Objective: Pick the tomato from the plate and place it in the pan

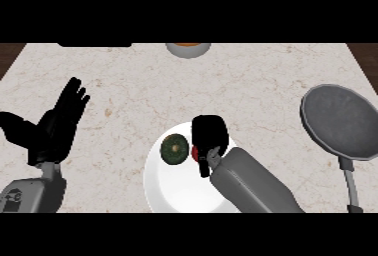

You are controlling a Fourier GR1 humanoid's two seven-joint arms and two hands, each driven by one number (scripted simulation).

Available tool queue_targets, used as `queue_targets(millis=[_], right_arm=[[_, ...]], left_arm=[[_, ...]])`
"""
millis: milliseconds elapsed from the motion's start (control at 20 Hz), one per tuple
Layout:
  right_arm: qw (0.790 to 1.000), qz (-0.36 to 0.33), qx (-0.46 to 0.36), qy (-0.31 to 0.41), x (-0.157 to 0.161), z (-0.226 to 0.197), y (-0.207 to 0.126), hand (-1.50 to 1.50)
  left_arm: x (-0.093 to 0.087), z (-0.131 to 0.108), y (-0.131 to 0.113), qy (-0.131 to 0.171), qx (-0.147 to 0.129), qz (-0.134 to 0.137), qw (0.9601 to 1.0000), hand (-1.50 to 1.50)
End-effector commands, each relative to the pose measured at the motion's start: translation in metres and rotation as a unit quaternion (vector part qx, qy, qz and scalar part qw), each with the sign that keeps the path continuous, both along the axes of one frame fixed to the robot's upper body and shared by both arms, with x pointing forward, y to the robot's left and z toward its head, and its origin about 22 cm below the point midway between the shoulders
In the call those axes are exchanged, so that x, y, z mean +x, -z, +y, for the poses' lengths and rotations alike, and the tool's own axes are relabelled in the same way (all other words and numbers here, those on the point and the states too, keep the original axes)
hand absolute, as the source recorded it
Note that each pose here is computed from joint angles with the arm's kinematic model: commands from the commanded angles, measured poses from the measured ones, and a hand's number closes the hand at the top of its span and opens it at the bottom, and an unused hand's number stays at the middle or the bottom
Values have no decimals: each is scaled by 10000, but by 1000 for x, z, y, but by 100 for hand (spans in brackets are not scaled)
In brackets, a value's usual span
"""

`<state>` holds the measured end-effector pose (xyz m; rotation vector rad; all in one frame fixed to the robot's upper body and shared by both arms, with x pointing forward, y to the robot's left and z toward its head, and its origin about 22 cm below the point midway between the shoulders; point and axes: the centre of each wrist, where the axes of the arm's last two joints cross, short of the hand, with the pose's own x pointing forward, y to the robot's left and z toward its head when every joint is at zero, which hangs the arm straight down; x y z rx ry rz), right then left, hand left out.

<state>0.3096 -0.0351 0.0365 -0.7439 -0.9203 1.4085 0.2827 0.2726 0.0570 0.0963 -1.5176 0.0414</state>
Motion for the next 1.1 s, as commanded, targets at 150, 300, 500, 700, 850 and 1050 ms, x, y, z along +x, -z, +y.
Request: queue_targets(millis=[150, 300, 500, 700, 850, 1050], right_arm=[[9993, -239, 268, 108, -14, 4, -1, 150], [9951, -359, 277, 880, 7, -12, -24, 150], [9828, -759, 417, 1632, 1, -27, -22, 150], [9655, -2096, -97, 1539, -5, -27, -62, 150], [9435, -2893, -444, 1553, -5, -30, -103, 150], [9177, -3608, -465, 1595, -26, -22, -150, 150]], left_arm=[[-4, 10, 1, -25, 25, 44, 10000, 0], [4, -4, 4, -14, -37, -76, 10000, 0], [-4, 0, 9, -68, 5, 111, 9999, 0], [-2, -1, -2, -77, 25, 69, 9999, 0], [-10, 12, 4, -108, 39, 139, 9998, 0], [-4, 1, 2, -162, 66, -53, 9998, 0]])
